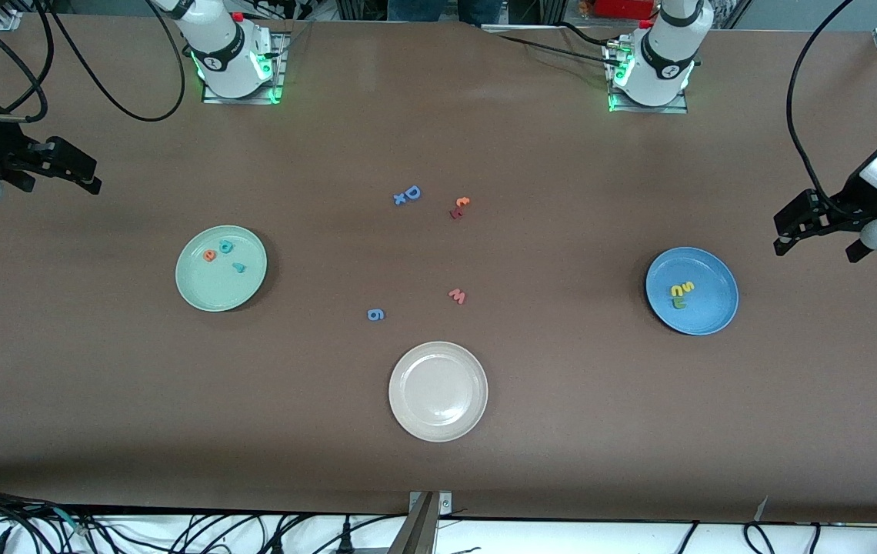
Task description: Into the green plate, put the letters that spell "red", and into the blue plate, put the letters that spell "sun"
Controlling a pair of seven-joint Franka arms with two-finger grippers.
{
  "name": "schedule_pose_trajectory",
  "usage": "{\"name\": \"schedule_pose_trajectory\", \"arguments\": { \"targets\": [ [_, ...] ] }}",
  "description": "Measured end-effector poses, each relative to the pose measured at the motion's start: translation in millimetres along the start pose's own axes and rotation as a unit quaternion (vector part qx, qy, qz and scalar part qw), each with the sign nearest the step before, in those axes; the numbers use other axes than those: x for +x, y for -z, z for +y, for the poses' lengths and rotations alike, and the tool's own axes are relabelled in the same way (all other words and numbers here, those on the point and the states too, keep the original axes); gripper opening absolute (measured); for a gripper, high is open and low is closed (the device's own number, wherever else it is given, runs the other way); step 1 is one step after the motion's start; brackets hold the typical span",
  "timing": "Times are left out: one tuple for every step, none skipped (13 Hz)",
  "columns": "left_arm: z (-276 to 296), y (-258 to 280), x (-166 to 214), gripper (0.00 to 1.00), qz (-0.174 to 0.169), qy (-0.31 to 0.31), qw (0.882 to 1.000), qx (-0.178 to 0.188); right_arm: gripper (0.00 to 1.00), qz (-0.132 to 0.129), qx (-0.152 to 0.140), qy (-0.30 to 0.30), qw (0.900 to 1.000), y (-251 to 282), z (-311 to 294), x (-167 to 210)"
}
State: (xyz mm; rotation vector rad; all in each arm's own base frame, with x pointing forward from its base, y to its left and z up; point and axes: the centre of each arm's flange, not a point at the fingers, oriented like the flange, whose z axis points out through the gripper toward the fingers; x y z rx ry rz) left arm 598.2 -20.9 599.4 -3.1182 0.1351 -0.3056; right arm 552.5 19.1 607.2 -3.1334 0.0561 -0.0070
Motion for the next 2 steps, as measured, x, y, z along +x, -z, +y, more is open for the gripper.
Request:
{"name": "schedule_pose_trajectory", "arguments": {
  "targets": [
    [0.2, 0.0, 0.0, 1.0, 0.0, 0.0, 1.0, 0.0, 1.0, 0.0, 0.0, -0.001, 1.0, 0.0, 1.5, 0.0],
    [0.6, 0.0, 0.0, 1.0, 0.0, 0.0, 1.0, 0.0, 1.0, 0.0, 0.0, -0.002, 1.0, -0.1, 2.4, 0.1]
  ]
}}
